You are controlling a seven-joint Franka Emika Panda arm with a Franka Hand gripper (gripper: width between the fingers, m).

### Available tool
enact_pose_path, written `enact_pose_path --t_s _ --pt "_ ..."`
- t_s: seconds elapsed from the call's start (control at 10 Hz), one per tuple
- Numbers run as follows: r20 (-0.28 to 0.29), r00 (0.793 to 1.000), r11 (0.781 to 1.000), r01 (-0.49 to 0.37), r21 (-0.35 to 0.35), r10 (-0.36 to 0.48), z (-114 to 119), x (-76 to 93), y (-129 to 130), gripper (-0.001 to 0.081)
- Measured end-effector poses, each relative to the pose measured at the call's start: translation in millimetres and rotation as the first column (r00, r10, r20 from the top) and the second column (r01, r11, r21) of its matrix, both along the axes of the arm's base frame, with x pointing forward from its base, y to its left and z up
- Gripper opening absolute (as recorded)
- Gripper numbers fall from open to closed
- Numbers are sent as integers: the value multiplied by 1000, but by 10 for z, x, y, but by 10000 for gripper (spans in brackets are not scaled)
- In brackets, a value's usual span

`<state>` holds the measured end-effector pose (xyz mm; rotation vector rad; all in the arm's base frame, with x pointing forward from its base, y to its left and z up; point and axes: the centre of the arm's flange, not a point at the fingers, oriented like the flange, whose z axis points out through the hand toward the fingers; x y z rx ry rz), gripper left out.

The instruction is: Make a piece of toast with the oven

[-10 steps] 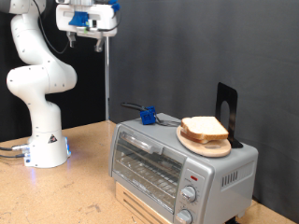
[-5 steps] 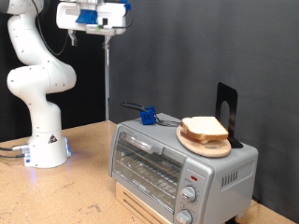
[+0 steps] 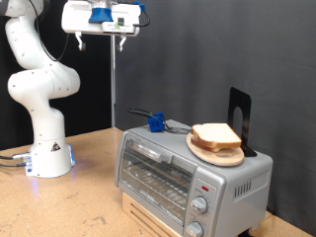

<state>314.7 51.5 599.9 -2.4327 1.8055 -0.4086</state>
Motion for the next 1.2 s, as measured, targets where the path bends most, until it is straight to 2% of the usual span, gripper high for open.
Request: enact_pose_path --t_s 0.1,0.2,0.4,0.6,0.7,0.9,1.0,1.2 --pt "28 995 993 -99 58 97 59 -28 3 808" --pt "55 977 972 -213 98 208 111 -49 -8 808" --pt "117 903 899 -426 100 414 86 72 -10 808" --pt "74 906 907 -420 33 416 -111 301 39 808" --pt "83 906 907 -419 47 415 -92 285 35 808" --pt "118 888 875 -459 154 445 -45 226 6 808" --pt "137 887 864 -462 201 442 -26 218 -38 808" --pt "138 898 869 -439 229 418 -99 281 -116 808"
